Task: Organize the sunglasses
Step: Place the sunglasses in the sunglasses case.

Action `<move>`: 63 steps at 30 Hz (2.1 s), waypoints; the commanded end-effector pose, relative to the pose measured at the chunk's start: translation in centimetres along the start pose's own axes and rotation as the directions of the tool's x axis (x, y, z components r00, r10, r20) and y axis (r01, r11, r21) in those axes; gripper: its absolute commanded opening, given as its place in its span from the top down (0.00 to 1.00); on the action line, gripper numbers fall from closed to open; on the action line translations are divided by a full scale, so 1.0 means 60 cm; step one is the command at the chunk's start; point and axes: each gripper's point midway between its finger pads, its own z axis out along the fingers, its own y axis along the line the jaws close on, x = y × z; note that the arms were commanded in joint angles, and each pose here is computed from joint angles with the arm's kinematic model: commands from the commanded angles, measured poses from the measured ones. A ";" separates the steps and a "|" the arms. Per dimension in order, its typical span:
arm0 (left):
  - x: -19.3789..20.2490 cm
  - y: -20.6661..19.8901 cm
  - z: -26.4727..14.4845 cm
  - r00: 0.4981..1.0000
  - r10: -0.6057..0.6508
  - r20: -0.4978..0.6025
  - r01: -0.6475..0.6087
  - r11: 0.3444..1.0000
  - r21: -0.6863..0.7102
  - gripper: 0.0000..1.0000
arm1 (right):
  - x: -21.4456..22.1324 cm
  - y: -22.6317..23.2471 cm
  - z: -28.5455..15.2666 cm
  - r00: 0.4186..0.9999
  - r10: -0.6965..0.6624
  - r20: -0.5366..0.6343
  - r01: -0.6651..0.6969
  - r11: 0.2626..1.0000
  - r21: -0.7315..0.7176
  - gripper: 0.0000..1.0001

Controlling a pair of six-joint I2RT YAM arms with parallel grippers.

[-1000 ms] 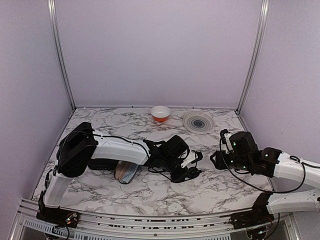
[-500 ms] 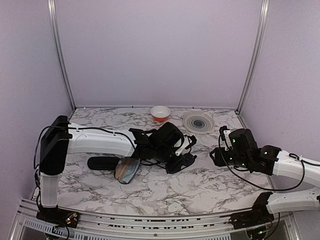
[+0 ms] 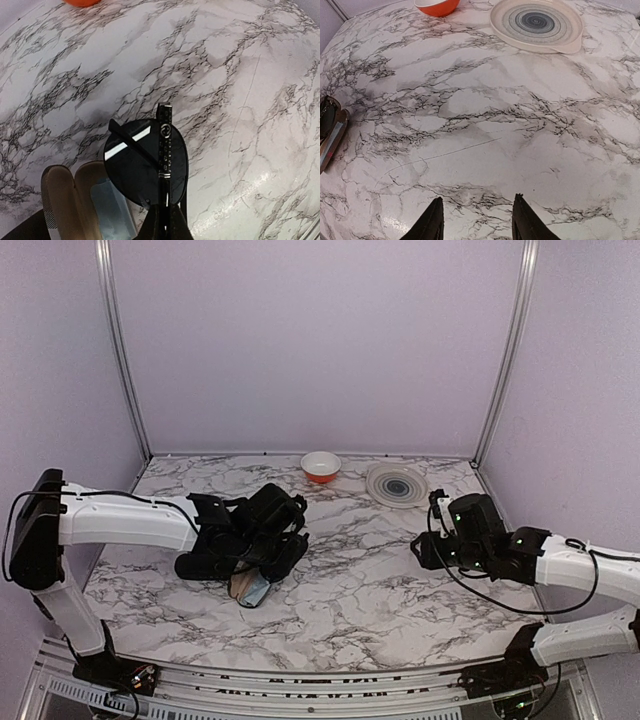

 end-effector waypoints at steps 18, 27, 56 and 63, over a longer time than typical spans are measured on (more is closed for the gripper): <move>0.072 0.078 0.001 0.987 -0.157 -0.025 0.152 0.977 -0.150 1.00 | -0.010 0.018 0.016 1.000 0.014 -0.005 -0.015 0.999 -0.040 0.55; 0.091 0.085 0.015 0.985 -0.168 -0.035 0.159 0.973 -0.169 1.00 | 0.001 0.013 0.025 1.000 0.007 -0.025 -0.008 1.000 -0.026 0.55; 0.147 0.107 0.062 0.984 -0.160 -0.077 0.137 0.961 -0.239 1.00 | 0.011 0.007 0.024 0.999 0.011 -0.032 -0.011 1.000 -0.017 0.55; 0.144 0.104 0.072 0.989 -0.133 -0.061 0.116 0.967 -0.225 0.92 | 0.010 0.010 0.025 0.999 0.009 -0.035 -0.010 1.000 -0.023 0.55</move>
